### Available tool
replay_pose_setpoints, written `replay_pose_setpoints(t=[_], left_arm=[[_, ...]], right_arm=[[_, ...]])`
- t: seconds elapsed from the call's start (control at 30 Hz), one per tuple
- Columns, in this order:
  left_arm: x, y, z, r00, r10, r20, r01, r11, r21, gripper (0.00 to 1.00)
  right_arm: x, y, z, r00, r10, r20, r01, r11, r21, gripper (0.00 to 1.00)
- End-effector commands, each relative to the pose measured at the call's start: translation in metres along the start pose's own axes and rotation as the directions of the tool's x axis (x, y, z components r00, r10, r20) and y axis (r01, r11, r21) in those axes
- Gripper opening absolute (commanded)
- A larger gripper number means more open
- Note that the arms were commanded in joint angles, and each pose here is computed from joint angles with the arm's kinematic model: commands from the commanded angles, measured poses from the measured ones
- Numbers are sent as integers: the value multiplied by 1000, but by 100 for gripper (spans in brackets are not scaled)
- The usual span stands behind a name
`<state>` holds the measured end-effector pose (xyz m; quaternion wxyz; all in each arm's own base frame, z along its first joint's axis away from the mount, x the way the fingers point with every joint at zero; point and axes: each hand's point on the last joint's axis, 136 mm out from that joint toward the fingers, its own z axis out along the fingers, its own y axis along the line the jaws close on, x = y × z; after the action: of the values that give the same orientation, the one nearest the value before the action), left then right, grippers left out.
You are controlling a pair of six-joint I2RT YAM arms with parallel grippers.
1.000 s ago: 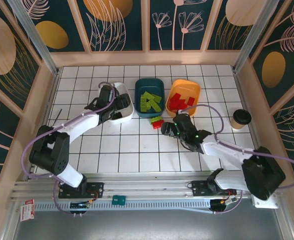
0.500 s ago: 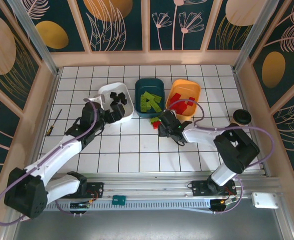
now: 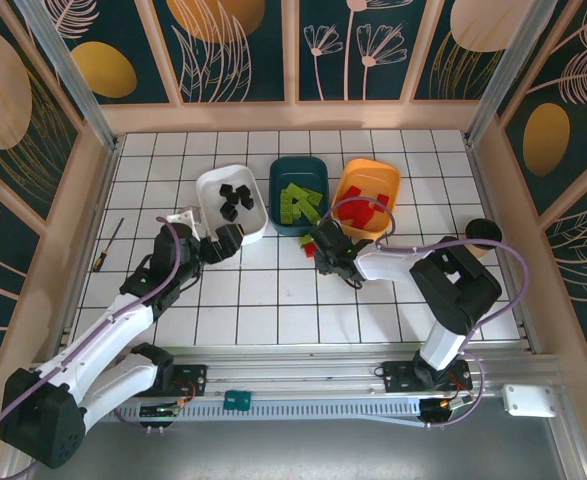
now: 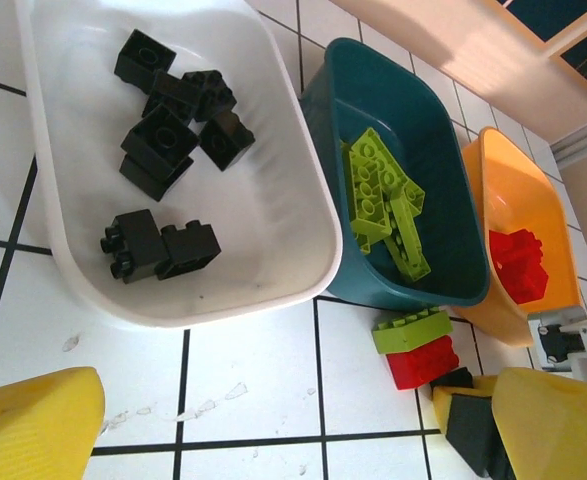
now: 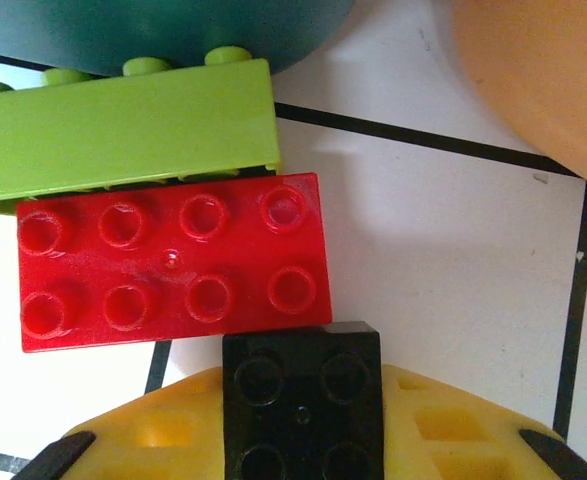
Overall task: Sort the legos into containers by color
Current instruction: Pick up the lego from the center of the table, then place the lego in the container.
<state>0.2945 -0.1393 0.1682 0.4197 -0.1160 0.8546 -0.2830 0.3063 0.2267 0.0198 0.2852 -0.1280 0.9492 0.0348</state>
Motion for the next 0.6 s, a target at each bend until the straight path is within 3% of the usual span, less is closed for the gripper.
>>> replay_pose_setpoints(t=[0.0,0.17,0.37,0.57], left_arm=[[9,3,-5,1000,-23,-21,23,1000,2,98],[14,15,-14,1000,-31,6,31,999,-19,99],[29,31,-15,999,-43,-17,42,997,-59,99],[27,34,-24,999,-52,8,52,996,-68,99]], right_arm=[[7,6,-11,1000,-18,-2,18,1000,-16,26],[4,47,-49,997,-56,46,62,988,-140,23],[-57,127,-98,979,-52,198,124,919,-375,23],[-129,180,-74,961,-46,273,153,910,-386,24]])
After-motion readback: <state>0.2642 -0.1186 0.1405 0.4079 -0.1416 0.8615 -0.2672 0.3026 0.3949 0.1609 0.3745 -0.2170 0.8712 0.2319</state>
